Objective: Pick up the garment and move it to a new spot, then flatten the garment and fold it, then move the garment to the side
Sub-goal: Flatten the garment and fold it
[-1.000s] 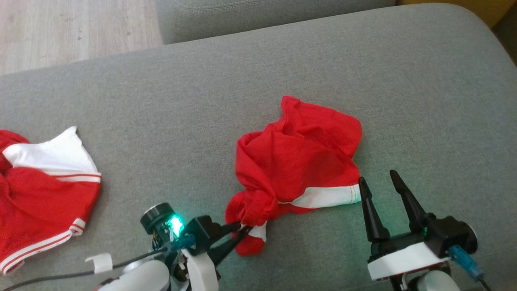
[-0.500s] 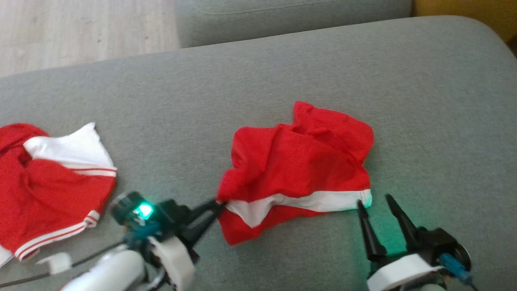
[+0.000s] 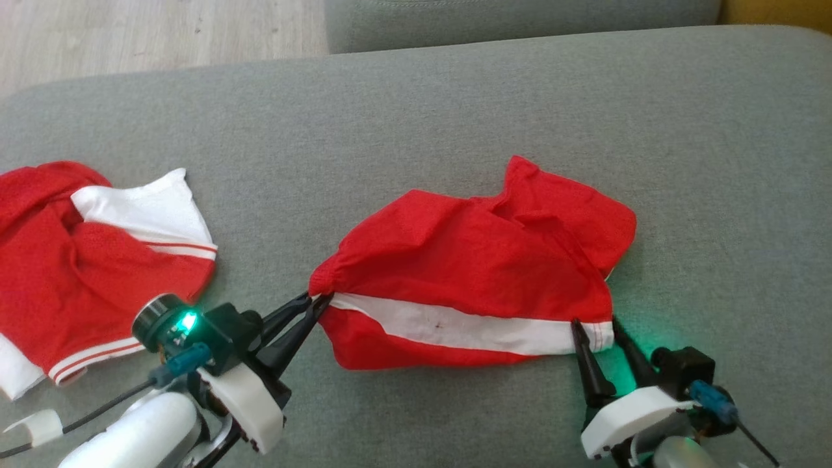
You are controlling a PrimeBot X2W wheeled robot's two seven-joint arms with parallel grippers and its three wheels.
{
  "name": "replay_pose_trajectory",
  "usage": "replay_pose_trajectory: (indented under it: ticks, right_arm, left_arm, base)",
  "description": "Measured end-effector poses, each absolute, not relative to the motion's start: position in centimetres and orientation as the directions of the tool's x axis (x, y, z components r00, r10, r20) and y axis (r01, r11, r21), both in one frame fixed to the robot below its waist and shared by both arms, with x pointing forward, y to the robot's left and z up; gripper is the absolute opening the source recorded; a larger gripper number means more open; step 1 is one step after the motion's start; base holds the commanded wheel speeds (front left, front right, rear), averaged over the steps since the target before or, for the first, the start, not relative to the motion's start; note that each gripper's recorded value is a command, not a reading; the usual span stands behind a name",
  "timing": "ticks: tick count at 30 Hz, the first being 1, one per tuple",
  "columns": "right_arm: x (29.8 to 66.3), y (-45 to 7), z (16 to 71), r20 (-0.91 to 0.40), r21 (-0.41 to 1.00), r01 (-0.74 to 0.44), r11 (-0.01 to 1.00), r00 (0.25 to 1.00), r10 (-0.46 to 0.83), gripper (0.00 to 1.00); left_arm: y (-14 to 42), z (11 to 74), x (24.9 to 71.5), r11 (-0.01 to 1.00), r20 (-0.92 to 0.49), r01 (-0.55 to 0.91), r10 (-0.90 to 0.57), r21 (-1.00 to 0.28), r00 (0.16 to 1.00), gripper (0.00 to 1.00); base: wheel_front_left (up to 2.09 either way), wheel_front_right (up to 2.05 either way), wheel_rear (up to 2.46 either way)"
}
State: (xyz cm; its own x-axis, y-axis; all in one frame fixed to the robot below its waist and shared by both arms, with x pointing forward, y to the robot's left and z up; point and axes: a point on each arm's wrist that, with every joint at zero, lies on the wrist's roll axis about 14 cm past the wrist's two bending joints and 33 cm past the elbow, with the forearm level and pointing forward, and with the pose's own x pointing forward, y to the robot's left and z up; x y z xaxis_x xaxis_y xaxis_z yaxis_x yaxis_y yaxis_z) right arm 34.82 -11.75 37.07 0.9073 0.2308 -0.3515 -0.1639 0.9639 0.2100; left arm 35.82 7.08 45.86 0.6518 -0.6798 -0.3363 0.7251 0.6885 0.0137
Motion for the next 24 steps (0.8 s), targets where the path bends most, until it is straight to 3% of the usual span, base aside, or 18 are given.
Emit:
replay_pose_trajectory:
  ticks: [1, 7, 12, 17, 24]
  right_arm:
    - [34.8, -11.5, 36.8, -0.359, 0.214, -0.168, 0.962, 0.903, 0.237, 0.0]
    - [35.2, -11.9, 37.5, -0.337, 0.196, -0.169, 0.966, 0.913, 0.229, 0.0]
    - [38.1, -14.0, 44.1, -0.119, 0.181, -0.135, 0.974, 0.98, 0.158, 0.0]
    - [40.4, -16.3, 50.3, 0.077, 0.175, -0.103, 0.979, 0.993, 0.091, 0.0]
    - [50.7, -20.2, 63.2, 0.339, 0.076, -0.129, 0.989, 0.936, 0.096, 0.0]
  left_arm:
    - [7.2, 45.8, 35.8, 0.691, -0.338, 0.723, -0.677, 0.013, 0.654, 0.0]
    - [7.2, 46.1, 35.8, 0.693, -0.332, 0.72, -0.677, 0.013, 0.657, 0.0]
    - [6.4, 47.6, 36.1, 0.683, -0.277, 0.731, -0.703, -0.005, 0.655, 0.0]
    - [5.3, 51.8, 39.1, 0.671, -0.145, 0.741, -0.734, -0.009, 0.663, 0.0]
    - [1.9, 63.2, 48.8, 0.642, 0.156, 0.755, -0.766, 0.134, 0.624, 0.0]
  base:
    - [0.0, 0.0, 0.0]
    - [0.0, 0.0, 0.0]
    - [0.0, 0.0, 0.0]
    - [0.0, 0.0, 0.0]
    - [0.0, 0.0, 0.0]
